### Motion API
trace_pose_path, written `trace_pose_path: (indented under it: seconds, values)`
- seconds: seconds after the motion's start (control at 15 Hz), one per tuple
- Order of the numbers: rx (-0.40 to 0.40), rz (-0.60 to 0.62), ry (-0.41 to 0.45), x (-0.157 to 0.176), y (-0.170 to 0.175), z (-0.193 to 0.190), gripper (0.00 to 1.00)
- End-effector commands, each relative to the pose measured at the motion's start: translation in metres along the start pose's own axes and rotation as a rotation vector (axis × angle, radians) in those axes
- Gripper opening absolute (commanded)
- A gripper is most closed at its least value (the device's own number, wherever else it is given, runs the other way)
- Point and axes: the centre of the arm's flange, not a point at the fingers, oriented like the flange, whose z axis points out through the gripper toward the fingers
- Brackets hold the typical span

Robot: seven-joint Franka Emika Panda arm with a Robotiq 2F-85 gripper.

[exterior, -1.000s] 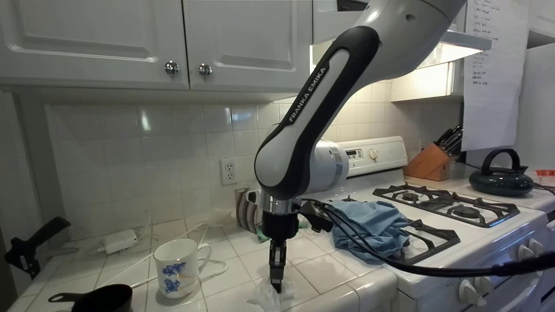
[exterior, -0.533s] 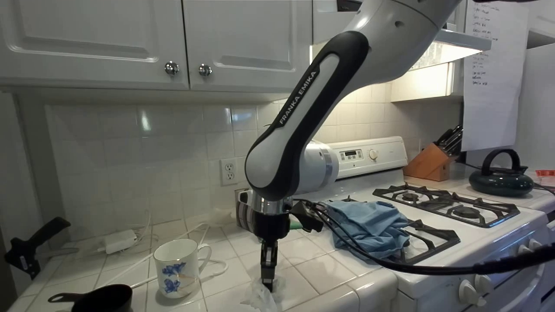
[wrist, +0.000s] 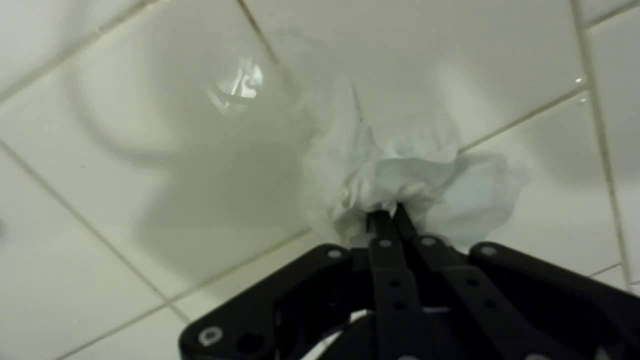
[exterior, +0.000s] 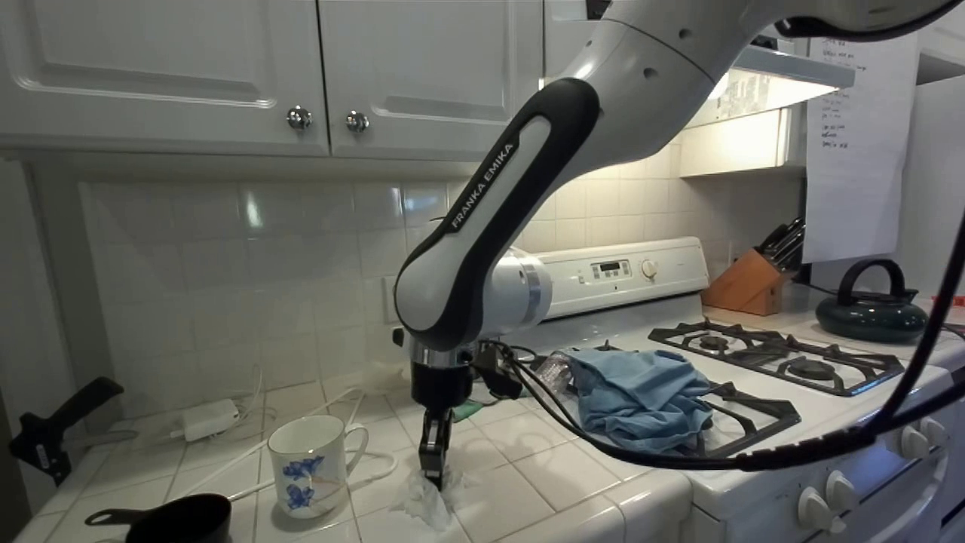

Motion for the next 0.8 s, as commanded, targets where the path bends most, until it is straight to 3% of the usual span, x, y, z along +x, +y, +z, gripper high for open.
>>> trace_pose_path:
  seconds: [0.0,0.33,0.53,0.73]
  values:
    - [-0.091,0.144,-0.022,-0.009,0.057,0.024,0.00]
    - [-0.200,0.364,-0.068,-0.046,0.116,0.013,0.00]
    - [-0.186,0.453,-0.119,-0.072,0.107,0.004,0.00]
    - [-0.120,0.423,-0.113,-0.082,0.074,-0.003,0.00]
